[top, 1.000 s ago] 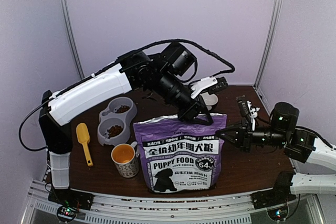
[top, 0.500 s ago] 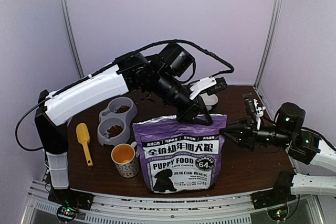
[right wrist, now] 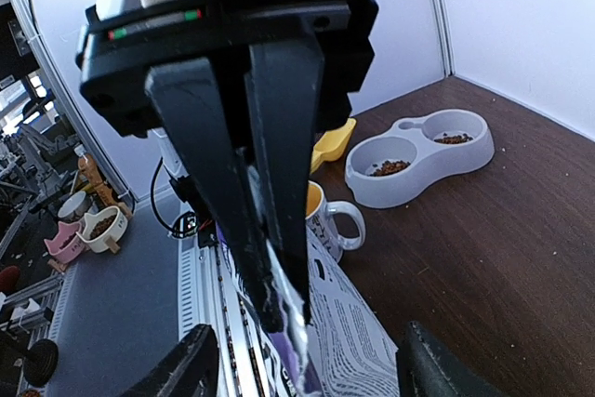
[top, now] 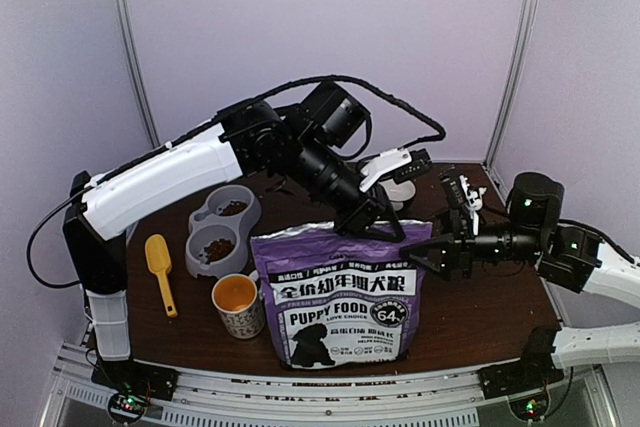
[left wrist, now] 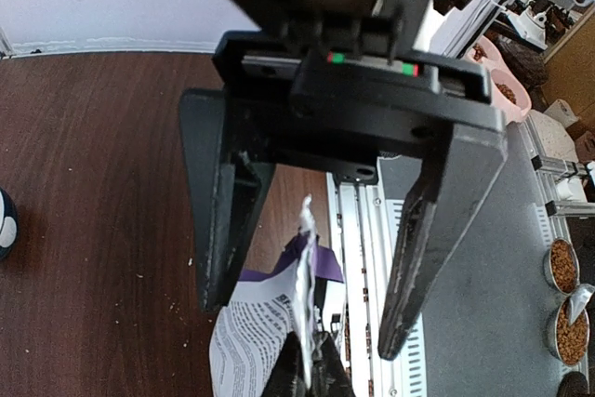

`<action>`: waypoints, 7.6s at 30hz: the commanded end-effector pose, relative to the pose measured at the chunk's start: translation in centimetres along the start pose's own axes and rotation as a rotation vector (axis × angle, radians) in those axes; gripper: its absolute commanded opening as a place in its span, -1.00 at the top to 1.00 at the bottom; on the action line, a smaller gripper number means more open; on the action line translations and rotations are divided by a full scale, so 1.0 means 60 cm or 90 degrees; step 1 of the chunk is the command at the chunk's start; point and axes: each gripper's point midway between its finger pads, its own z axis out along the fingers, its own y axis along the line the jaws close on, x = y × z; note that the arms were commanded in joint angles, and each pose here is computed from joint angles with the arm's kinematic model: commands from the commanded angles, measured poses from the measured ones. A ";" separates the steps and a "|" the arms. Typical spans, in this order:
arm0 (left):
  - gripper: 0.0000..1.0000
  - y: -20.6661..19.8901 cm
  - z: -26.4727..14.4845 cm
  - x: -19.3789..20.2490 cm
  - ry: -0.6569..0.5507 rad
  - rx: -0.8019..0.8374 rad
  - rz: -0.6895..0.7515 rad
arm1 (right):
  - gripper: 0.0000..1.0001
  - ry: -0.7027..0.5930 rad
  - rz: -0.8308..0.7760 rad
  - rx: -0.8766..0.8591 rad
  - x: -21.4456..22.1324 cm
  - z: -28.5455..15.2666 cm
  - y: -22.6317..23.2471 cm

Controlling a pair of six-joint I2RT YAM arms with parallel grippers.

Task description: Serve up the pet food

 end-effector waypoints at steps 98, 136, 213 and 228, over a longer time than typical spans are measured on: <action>0.94 -0.026 -0.067 0.056 0.049 -0.042 -0.055 | 1.00 -0.018 -0.048 -0.043 -0.055 0.028 0.030; 1.00 -0.001 -0.121 0.143 0.150 -0.179 -0.083 | 1.00 -0.011 -0.096 0.107 -0.029 -0.005 -0.029; 1.00 0.020 -0.048 0.025 -0.012 -0.081 -0.104 | 1.00 -0.019 -0.092 0.088 -0.036 -0.012 -0.015; 1.00 0.076 -0.089 -0.010 -0.064 -0.195 -0.096 | 1.00 -0.069 -0.069 0.190 -0.084 -0.026 -0.051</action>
